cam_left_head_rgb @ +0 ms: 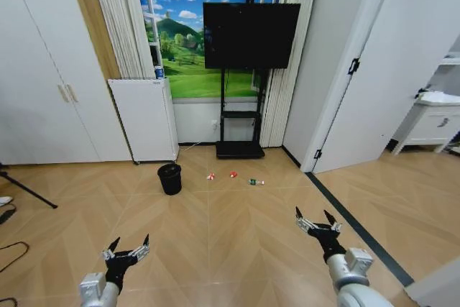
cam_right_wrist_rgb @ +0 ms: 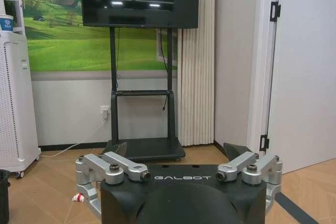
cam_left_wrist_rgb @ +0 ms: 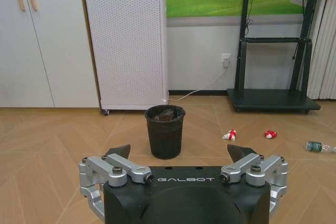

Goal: Pick up the trash bin and place the garbage on the floor into it.

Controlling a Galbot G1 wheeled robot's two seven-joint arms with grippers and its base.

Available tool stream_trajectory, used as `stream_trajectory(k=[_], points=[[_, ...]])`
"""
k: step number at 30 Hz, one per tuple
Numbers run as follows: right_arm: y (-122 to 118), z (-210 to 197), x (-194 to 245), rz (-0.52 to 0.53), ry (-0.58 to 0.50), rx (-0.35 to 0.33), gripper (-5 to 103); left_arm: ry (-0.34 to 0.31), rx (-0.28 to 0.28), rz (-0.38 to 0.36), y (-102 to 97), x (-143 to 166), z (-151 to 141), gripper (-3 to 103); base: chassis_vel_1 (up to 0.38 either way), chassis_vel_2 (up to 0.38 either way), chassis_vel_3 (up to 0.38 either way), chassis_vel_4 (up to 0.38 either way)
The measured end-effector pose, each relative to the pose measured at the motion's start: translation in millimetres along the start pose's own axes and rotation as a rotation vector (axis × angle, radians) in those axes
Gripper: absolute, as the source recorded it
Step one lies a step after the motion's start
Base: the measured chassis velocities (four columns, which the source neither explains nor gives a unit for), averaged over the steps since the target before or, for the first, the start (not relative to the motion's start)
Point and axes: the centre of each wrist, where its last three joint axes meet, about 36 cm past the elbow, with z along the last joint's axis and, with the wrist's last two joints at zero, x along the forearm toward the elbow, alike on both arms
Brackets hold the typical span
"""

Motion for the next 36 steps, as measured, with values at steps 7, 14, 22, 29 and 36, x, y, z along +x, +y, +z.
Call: stream_trajectory(k=[7,14,22,29,36], points=[[1.6,-2.3,6.3,0.009,0.004,-0.021,100,-0.103,-0.072,0.078,9.8,-2.9,14.3,100,0.000,0.000,0.000,0.000],[1.8,-1.5,6.5,0.006,-0.009,-0.035,100,-0.128,-0.086,0.110,15.2,-16.5,30.7,100,0.000,0.000,0.000,0.000],[-0.3,-1.1,6.5,0.035,-0.016,-0.032,100,-0.139,-0.076,0.111,14.6,-14.3,23.6,102,0.000,0.000,0.000,0.000],[-4.7,-5.1,7.4,0.061,-0.014,0.009,100,-0.140,-0.072,0.090,13.9,-11.2,16.6,99,0.000,0.000,0.000,0.000],[-3.0,-3.5,6.2,0.047,-0.011,-0.005,100,-0.135,-0.063,0.080,14.4,-6.1,12.5,99,0.000,0.000,0.000,0.000]])
